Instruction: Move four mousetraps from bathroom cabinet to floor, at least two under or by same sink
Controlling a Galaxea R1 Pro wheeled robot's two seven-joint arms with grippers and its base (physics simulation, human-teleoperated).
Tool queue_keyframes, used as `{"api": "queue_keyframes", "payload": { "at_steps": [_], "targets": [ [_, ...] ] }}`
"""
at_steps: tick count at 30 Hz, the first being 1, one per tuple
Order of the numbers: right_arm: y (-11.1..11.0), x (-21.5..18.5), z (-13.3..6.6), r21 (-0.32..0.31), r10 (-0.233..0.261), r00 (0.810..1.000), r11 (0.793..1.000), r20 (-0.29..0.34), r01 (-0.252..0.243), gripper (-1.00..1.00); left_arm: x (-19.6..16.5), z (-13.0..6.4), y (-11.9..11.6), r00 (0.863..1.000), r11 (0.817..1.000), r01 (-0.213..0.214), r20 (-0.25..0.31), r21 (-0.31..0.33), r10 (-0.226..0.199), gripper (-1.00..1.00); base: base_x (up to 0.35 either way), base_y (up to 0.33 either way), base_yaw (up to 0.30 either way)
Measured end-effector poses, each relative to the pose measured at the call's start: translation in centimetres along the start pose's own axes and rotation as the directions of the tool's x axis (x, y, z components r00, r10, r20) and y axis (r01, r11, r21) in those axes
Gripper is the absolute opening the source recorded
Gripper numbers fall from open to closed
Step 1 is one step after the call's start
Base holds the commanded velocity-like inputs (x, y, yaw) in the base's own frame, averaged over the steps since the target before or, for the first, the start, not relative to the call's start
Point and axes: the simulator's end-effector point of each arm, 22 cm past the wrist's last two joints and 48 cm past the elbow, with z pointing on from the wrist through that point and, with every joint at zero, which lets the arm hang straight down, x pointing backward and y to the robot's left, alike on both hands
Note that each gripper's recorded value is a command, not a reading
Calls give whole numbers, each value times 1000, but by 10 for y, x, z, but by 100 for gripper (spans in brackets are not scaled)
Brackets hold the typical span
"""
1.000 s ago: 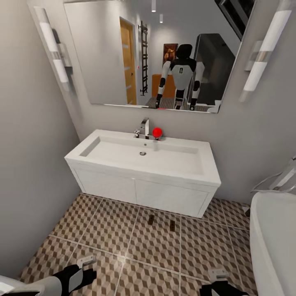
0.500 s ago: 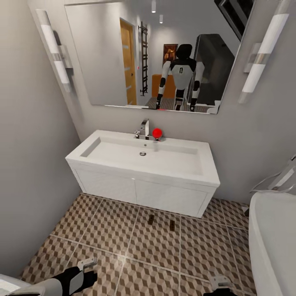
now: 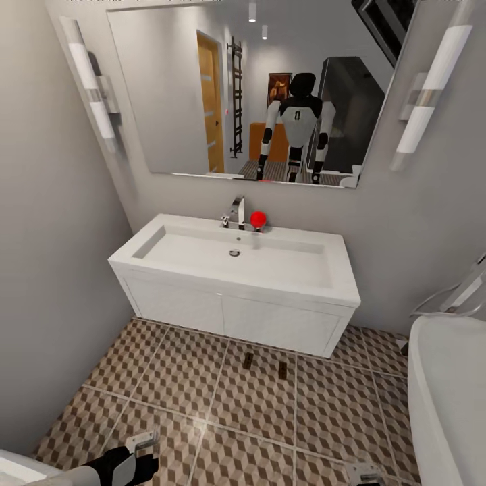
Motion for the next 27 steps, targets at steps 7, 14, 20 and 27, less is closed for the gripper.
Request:
{"api": "queue_keyframes", "payload": {
  "at_steps": [7,14,20,27],
  "targets": [
    [-1,6,-1,1,-1,1000,1000,-6,1,100,9,0,4,1000,1000,3,-8,-4,-3,100,0,0,0],
    [-2,14,-2,5,-1,1000,1000,-15,1,100,46,4,15,999,1000,0,-47,-18,-1,100,0,0,0],
    [-4,16,-3,8,-1,1000,1000,-17,1,100,69,4,22,998,1000,-2,-70,-26,0,100,0,0,0],
    [-4,15,-5,10,0,1000,1000,-13,0,100,74,3,27,997,1000,1,-71,-31,-3,100,0,0,23]
  ]
}}
